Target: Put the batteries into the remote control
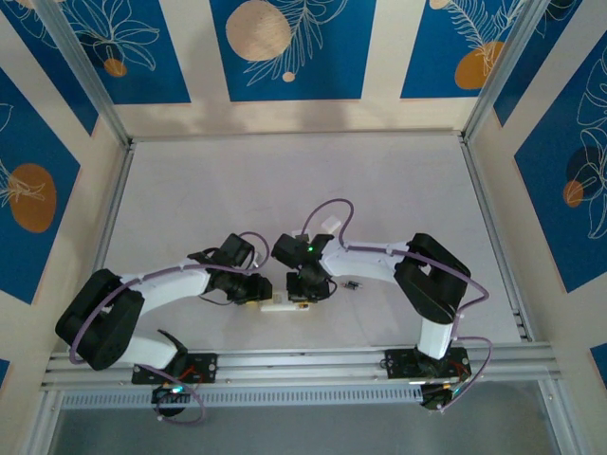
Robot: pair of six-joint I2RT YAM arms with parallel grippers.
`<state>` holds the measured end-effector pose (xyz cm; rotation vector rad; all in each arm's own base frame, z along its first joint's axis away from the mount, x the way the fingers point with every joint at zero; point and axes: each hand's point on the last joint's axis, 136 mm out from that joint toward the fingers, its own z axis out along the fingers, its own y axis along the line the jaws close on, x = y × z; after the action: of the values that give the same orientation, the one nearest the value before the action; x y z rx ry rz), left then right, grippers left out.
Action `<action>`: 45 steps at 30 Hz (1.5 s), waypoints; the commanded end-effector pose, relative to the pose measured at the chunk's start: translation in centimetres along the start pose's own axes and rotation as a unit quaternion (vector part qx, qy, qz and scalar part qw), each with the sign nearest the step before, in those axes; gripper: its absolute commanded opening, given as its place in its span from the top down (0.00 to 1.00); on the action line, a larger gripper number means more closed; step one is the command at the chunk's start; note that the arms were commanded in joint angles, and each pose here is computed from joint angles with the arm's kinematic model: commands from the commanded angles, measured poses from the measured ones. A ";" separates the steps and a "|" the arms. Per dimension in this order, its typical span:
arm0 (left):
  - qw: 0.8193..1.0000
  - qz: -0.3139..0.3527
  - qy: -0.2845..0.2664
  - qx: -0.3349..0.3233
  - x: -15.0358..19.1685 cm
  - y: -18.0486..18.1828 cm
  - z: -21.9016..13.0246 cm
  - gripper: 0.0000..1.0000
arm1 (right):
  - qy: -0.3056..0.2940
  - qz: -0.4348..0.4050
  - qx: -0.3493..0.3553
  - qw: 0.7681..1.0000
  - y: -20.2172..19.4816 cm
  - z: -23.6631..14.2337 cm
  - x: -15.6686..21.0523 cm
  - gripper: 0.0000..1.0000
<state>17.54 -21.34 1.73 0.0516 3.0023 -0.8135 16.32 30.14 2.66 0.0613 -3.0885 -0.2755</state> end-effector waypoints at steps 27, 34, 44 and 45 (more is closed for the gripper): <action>0.999 0.005 0.021 -0.025 1.2 1.6 1.8 0.62 | -0.164 -0.074 0.067 0.981 -2.1 4.8 -2.7 0.86; 1.000 0.002 0.018 -0.014 1.0 1.2 2.0 0.63 | -0.170 -0.082 0.071 0.979 -1.9 5.2 -2.3 0.86; 1.000 -0.004 0.017 -0.001 1.2 0.8 1.7 0.62 | -0.195 -0.032 0.093 0.976 -3.6 6.4 -2.6 0.86; 1.000 -0.005 0.019 0.000 1.2 0.7 1.7 0.62 | -0.200 -0.026 0.091 0.975 -3.6 6.6 -2.6 0.85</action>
<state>17.55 -21.37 1.77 0.0425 2.9946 -0.8227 16.74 29.94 1.78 0.2482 -3.4208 -0.1705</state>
